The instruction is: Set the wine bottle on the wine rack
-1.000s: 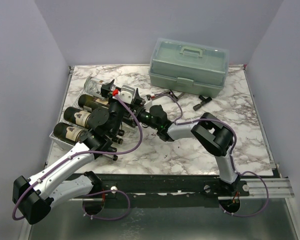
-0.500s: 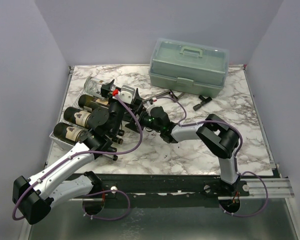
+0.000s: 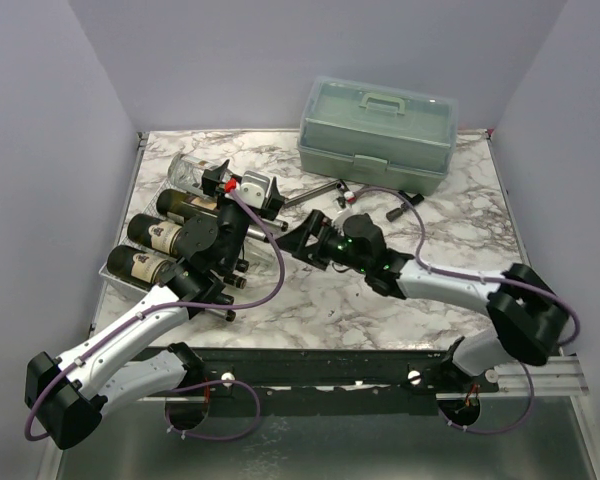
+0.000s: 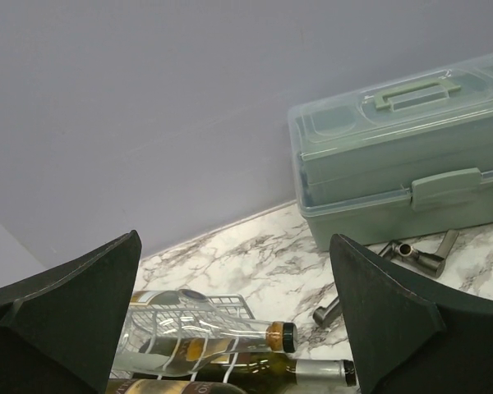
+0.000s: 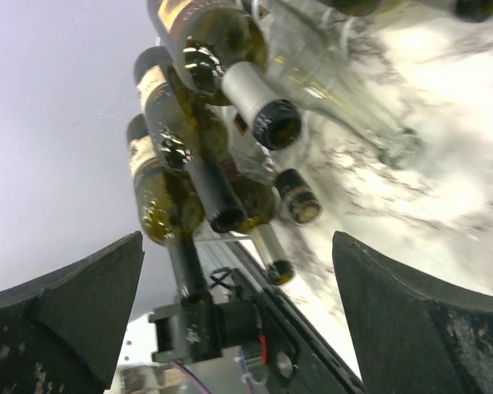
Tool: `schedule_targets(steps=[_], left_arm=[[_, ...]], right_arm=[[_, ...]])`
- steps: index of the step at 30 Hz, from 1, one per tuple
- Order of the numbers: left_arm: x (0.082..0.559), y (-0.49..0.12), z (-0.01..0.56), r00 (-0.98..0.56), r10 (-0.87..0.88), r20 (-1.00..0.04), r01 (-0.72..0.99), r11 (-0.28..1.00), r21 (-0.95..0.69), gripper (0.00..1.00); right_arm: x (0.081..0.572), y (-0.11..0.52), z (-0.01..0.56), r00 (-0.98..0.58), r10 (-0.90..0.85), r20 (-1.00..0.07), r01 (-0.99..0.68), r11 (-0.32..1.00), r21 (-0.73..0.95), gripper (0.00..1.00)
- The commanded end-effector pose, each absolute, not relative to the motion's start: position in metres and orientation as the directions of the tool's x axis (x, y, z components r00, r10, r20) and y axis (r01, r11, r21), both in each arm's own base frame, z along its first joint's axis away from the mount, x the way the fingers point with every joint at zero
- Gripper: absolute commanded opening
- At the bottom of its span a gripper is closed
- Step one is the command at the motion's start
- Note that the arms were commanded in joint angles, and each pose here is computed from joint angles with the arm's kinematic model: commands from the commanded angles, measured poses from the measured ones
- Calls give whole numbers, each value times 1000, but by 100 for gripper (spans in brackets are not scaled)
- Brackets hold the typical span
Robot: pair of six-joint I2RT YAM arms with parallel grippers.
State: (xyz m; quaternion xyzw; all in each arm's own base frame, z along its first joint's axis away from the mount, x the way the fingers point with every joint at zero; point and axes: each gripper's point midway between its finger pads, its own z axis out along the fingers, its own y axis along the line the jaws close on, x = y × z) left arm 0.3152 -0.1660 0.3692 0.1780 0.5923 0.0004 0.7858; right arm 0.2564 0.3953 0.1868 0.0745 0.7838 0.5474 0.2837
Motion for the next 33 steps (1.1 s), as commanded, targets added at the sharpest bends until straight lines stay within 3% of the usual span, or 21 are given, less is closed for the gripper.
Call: schedule_targets(steps=[1,7,13,25,33], left_arm=[[310,-169,373,317,168,-934,240,938,250,99],[309,-170,374,308,131,-942,245,946,212,99],[304,-163,385,317,100,-943,236,955,180,99],[279,-132,399,225,-59,-973,210,978,-10,99],[237,-100,447,226,-150,-962,245,965,-93,99]], right_arm=[[253,339,178,-751,427,-503,-207,572,794,100],[245,267,234,-589,401,-702,-258,730,633,100],[231,207,301,-414,419,-808,-283,784,552,100],[202,145,400,-167,499,-851,-367,769,523,100],[186,111,442,-42,494,-868,-380,796,471,100]])
